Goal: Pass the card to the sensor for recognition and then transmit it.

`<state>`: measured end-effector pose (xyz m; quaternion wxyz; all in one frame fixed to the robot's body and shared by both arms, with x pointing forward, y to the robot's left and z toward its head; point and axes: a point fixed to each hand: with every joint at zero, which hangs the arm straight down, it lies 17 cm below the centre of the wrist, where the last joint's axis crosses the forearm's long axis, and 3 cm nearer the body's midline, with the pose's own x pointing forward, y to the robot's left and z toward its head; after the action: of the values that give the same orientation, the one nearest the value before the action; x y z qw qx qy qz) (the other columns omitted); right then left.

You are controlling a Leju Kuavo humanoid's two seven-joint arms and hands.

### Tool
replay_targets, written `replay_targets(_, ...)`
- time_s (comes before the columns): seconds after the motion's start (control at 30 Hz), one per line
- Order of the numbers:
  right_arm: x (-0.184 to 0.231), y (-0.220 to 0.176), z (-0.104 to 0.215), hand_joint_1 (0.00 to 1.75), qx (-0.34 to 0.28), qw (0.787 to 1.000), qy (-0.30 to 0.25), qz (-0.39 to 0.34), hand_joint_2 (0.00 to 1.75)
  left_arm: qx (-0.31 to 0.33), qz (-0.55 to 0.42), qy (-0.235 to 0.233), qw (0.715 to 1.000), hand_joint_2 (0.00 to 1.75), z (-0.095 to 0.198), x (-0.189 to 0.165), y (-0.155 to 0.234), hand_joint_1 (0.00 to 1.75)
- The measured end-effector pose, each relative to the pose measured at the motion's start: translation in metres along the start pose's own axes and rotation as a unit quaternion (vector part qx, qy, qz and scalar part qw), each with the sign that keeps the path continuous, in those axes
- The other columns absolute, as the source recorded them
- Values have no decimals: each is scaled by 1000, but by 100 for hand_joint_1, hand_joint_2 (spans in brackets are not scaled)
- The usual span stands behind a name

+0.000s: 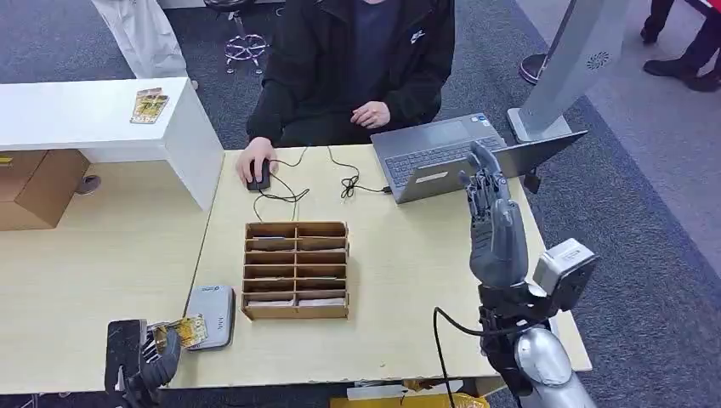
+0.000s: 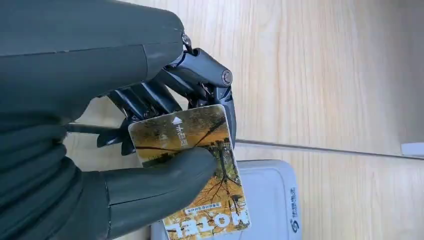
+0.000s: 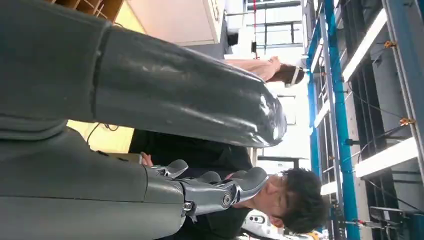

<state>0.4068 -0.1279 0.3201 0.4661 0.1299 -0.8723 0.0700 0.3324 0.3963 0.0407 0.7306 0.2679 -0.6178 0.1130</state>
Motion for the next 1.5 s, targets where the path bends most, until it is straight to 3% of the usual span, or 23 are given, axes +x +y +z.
replay_targets(0.43,-2,0,0,0,0,1000,3,1,0,-1,2,6,1000,175,-3,-6,-2,175)
replay_targets(0.9,-7,-1,0,0,0,1000,8,1,0,-13,91,8,996,175,-12,6,-11,175)
replay_targets(1.23,-8,2,-2,0,5,1000,8,0,0,-2,89,-2,996,175,-24,14,-6,175)
replay_targets(1.5,-9,6,-3,0,9,1000,9,-1,0,3,58,10,998,175,-30,-3,-1,175)
